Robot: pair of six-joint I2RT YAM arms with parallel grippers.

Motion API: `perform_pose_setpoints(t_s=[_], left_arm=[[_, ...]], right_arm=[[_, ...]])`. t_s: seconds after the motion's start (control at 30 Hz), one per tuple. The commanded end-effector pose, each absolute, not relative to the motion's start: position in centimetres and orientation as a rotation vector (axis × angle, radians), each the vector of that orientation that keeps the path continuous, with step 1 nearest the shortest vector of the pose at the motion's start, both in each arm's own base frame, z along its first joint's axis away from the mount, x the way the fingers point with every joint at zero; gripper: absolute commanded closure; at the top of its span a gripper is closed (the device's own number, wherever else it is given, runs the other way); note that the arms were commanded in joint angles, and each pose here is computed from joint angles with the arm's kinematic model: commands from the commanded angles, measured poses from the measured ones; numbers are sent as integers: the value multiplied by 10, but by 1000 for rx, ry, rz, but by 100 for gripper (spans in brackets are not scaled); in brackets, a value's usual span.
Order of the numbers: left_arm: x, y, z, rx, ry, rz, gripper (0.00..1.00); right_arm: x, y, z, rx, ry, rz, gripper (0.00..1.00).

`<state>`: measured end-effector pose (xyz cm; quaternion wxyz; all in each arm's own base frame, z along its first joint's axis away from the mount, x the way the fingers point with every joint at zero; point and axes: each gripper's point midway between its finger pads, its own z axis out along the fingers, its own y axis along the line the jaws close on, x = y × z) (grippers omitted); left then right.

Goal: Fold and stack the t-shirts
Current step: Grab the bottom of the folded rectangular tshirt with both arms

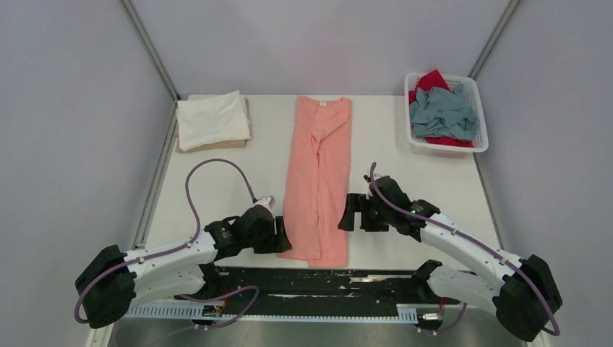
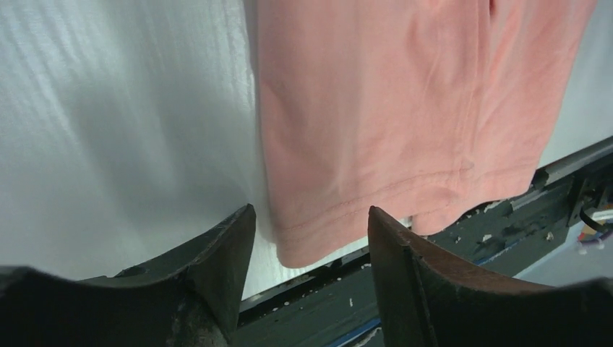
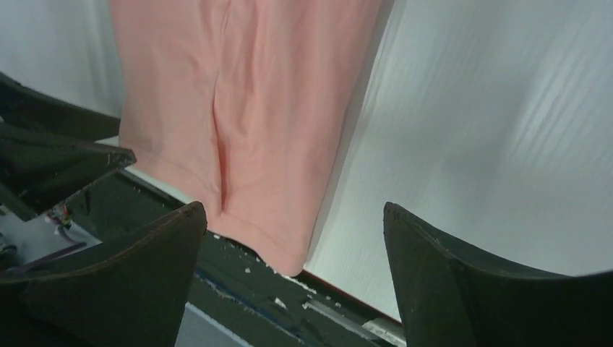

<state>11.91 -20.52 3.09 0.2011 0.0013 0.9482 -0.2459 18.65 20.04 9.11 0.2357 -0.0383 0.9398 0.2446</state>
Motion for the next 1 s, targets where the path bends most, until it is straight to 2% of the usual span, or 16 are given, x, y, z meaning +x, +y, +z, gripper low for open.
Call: perform_pose_setpoints(t_s=[0.0,0.03,0.13,0.17,0.23,0.37,0.53,0.63,0.73,0.8,0.9,0.97], left_arm=[[110,-217,19,17,2683,-772,40],[109,-217,16,21,2697,-769,44],[105,-215,11,28,2726,-753,64],[102,-213,8,35,2744,-742,67],[98,-205,2,37,2770,-695,80],[91,-192,-7,44,2815,-621,97],[85,-197,-6,64,2832,-674,98],[86,-200,-5,60,2829,-690,100],[87,-206,-1,68,2815,-728,100],[89,-208,3,69,2797,-746,100],[94,-214,13,86,2762,-779,100],[101,-219,24,97,2713,-803,100]], right_arm=[[137,216,85,-65,2681,889,12],[129,216,80,-63,2708,890,16],[104,222,64,-55,2792,918,27],[98,225,59,-46,2815,938,31],[88,229,52,-47,2843,963,34],[77,229,36,-6,2881,959,45],[71,229,26,-4,2890,934,51],[75,227,18,31,2881,903,63],[85,228,16,53,2829,880,68],[91,230,19,42,2799,878,77],[97,241,34,-16,2746,942,98],[102,247,45,-51,2704,972,100]])
